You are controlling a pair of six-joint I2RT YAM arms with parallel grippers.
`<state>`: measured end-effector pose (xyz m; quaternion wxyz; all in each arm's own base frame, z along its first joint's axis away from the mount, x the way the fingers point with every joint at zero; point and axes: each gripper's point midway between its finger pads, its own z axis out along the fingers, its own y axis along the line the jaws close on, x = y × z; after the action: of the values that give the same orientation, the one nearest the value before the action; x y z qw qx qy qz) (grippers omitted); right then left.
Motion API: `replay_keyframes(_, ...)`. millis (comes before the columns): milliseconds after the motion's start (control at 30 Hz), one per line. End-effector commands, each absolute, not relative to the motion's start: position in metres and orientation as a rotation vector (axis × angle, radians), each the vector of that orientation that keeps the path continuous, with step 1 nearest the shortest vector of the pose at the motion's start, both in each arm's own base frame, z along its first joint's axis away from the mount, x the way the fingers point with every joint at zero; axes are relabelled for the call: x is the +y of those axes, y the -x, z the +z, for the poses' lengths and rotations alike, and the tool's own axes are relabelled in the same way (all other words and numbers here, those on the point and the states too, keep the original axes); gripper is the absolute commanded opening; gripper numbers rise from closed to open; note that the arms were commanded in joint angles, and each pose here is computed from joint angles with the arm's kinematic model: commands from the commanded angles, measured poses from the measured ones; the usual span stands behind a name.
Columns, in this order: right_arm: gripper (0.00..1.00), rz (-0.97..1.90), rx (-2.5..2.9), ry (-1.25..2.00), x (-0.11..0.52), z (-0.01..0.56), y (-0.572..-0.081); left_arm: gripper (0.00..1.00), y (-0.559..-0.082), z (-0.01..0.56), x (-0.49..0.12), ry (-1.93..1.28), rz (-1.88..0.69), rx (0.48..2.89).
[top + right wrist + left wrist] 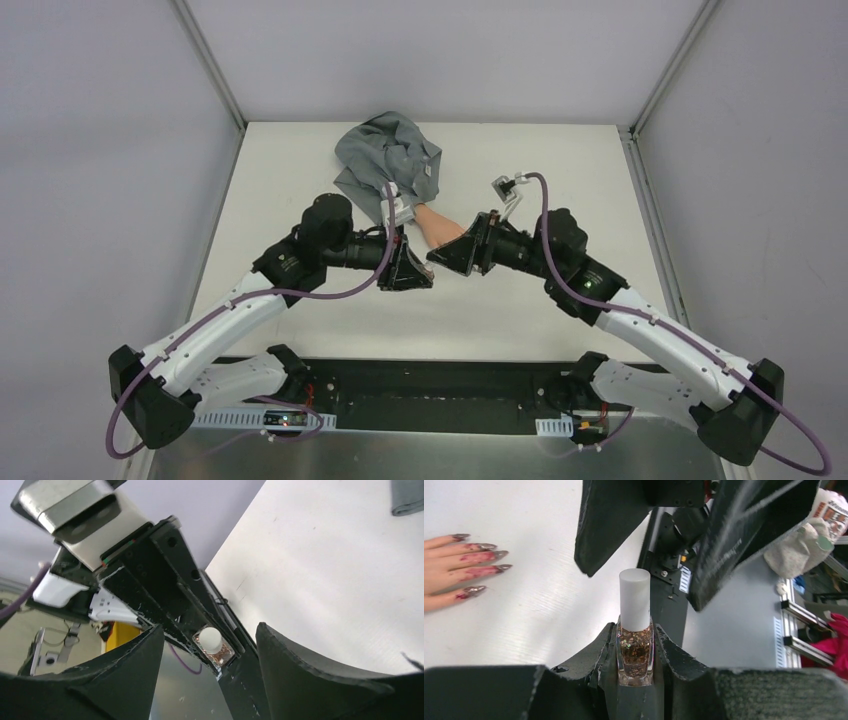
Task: Paint the nails
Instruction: Unscrew the nail polish bottle.
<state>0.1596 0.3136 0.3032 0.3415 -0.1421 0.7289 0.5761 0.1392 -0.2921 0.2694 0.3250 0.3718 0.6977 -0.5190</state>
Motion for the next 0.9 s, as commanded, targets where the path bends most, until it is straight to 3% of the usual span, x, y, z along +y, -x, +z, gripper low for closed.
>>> replay_keyframes(0,0.69,1.456,1.878,0.150,0.307,0.321,-0.180,0.00,-0.162,0.278,-0.285,-0.889,-1.208,1.771)
replay_keyframes(500,0.45,1.417,1.886,0.125,0.335,0.319,-0.179,0.00,-0.173,0.270,-0.282,-0.830,-1.153,1.811)
replay_keyframes(667,0.41,1.404,1.880,0.117,0.337,0.320,-0.184,0.00,-0.172,0.270,-0.283,-0.834,-1.159,1.815)
replay_keyframes(800,0.26,1.396,1.884,0.110,0.337,0.318,-0.185,0.00,-0.172,0.270,-0.283,-0.837,-1.163,1.813)
replay_keyframes(867,0.25,1.392,1.884,0.107,0.336,0.317,-0.185,0.00,-0.171,0.270,-0.283,-0.840,-1.164,1.811)
